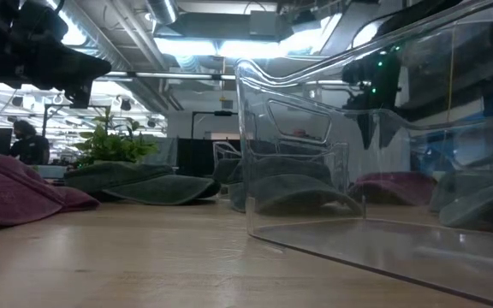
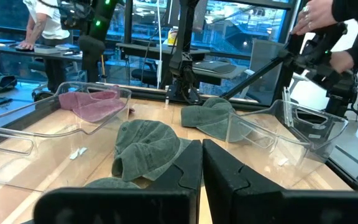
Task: Pick & Place hat
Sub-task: Put the top red cap into the top transparent bin
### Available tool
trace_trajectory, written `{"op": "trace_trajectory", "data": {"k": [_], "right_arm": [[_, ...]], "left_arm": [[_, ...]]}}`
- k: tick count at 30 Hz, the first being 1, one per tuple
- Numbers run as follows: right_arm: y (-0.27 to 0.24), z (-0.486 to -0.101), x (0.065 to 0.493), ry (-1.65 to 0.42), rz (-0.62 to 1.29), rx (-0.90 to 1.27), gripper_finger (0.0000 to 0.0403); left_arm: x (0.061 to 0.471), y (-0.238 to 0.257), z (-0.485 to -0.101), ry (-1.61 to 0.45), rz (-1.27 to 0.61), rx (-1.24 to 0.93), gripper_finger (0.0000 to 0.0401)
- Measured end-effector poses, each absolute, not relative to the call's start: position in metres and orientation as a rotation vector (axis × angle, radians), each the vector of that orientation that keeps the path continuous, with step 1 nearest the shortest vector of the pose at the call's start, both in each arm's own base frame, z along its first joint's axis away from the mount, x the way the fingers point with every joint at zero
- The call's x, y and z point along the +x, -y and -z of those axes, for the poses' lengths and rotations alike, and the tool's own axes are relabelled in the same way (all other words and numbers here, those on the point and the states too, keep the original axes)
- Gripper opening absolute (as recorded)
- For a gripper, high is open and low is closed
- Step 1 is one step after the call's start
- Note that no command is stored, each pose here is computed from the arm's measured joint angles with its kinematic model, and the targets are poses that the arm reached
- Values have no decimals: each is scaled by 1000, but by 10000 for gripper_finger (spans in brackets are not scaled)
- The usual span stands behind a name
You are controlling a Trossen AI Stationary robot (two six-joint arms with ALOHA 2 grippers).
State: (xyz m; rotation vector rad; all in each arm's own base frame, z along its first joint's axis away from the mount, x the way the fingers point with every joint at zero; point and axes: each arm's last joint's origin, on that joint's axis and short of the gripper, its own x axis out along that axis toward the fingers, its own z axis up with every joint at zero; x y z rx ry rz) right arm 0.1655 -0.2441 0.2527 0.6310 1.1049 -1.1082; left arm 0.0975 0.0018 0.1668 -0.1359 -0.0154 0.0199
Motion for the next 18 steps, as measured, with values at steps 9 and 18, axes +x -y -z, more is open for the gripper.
{"op": "trace_trajectory", "data": {"k": [9,18], "right_arm": [[260,-220,160,-1303,1086,639,248],[265,-210,152,-1388,1060,660,231]], "left_arm": [[98,-2,-167,15,-20,-136,10],[98,-2,-167,15,-20,-136,11]]}}
